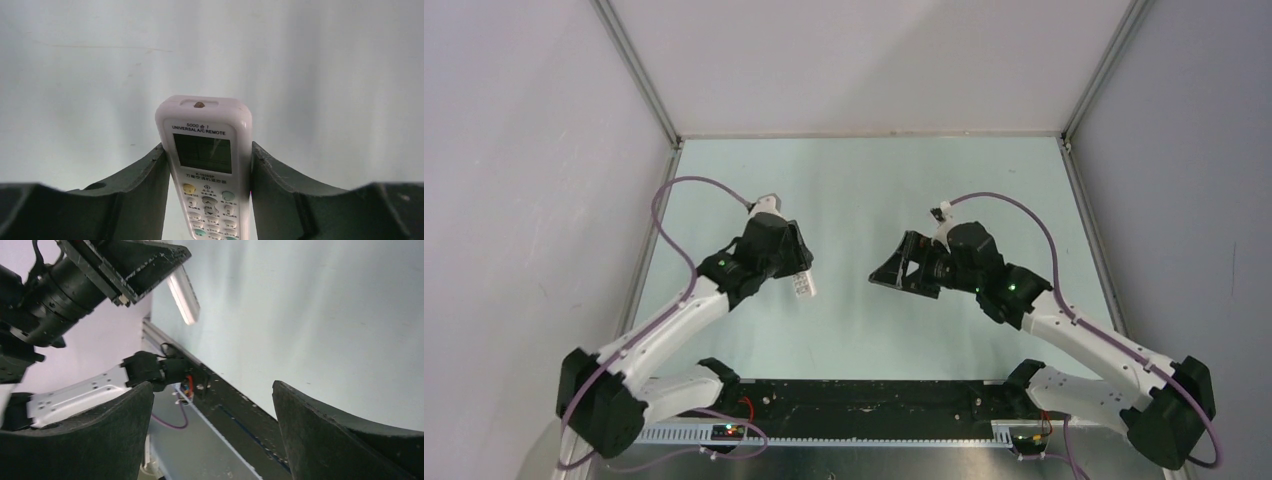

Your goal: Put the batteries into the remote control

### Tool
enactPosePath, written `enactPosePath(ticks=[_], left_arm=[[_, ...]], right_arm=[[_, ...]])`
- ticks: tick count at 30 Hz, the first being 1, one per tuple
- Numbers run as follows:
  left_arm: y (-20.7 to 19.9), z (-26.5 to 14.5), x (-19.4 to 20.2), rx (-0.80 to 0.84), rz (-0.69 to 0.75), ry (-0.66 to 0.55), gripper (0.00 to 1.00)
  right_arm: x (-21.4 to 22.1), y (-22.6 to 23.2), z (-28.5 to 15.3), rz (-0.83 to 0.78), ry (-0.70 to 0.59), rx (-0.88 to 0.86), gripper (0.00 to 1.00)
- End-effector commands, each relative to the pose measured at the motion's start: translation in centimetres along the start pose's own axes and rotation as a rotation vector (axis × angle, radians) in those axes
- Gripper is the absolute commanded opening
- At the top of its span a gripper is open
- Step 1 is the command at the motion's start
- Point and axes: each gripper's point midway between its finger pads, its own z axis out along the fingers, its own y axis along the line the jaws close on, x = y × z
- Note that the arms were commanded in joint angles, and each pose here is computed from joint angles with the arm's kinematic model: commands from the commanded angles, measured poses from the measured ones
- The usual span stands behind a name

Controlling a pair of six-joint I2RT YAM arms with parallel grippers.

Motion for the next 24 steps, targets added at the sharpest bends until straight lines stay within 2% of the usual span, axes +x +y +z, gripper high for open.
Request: enactPosePath(ticks=[1,4,11,20,24], left_arm=[[3.3,1.7,-2.4,-0.212,0.08,-0.063,0.23],[4.5,3.9,-1.0,-0.277,0.121,0.011,0.23],[6.8,7.2,1.0,-0.388,0.197,0.119,0.32],[8.7,9.0,2.7,-0.461,0.213,0.189,0.4],[8.9,9.5,3.3,-0.462,0.198,0.22,0.47]], right_arm=[[0.2,-3.2,-1.1,-0.038,-0.043,0.125,0.92],[0.4,-3.5,-1.5,-0.042,-0.049,0.132,0.92],[0.5,-3.3,-2.1,-0.034,-0.059,0.107,0.92],[0.7,-3.4,-2.0,-0.005,-0.049,0.09,0.92],[0.6,-3.4,-2.0,0.007,-0.053,0.089,0.91]])
